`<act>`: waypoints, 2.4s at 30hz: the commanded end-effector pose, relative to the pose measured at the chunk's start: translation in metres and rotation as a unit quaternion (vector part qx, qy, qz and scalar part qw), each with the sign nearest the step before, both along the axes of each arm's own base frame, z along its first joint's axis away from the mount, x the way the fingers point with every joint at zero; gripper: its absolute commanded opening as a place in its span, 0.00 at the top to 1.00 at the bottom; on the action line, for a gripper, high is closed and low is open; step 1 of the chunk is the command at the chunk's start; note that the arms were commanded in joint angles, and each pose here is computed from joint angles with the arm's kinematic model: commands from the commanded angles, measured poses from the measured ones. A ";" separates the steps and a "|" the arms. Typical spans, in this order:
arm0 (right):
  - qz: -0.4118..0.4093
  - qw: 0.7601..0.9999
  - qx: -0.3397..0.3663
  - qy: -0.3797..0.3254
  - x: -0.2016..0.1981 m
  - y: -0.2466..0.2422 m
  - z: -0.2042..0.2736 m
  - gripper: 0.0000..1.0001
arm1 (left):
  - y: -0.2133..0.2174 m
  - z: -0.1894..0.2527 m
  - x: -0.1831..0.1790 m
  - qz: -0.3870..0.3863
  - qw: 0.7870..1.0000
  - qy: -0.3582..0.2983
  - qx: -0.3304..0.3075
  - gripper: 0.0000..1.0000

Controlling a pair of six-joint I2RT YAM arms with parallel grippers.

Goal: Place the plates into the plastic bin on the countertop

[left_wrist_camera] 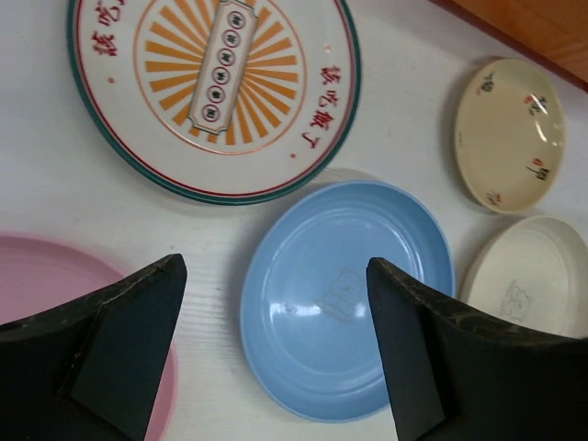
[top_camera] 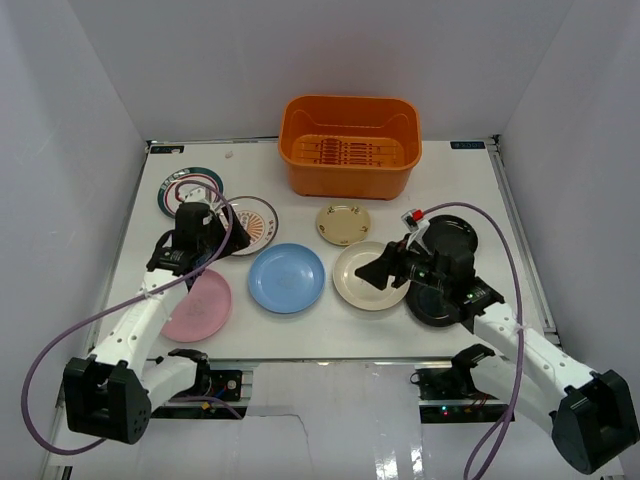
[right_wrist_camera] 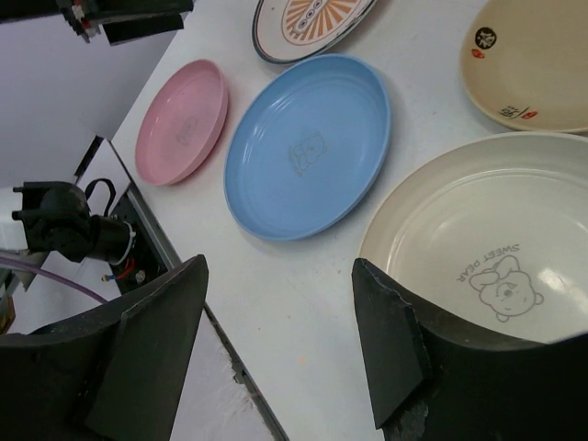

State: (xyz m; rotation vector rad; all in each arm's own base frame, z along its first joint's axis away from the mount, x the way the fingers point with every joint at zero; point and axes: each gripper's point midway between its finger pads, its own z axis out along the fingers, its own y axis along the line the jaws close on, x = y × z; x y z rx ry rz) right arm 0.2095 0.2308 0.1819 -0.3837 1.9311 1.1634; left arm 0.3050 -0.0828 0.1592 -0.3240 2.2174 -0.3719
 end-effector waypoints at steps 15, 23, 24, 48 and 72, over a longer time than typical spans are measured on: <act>0.046 0.997 -0.048 -0.025 -0.016 0.041 -0.025 0.30 | 0.088 -0.060 0.074 0.167 0.984 0.048 -0.037 0.26; 0.062 0.997 -0.052 -0.015 -0.025 0.053 -0.032 0.30 | 0.092 -0.099 0.086 0.170 0.978 0.079 -0.087 0.37; 0.062 0.997 -0.053 -0.015 -0.025 0.054 -0.032 0.30 | 0.092 -0.099 0.089 0.170 0.979 0.074 -0.088 0.40; 0.052 0.998 -0.013 0.026 -0.010 0.104 0.000 0.03 | 0.077 -0.013 0.077 0.179 0.963 -0.083 -0.181 1.00; -0.079 0.994 0.025 0.068 0.106 0.128 0.022 0.15 | -0.024 0.079 -0.017 -0.104 0.926 -0.150 -0.330 1.00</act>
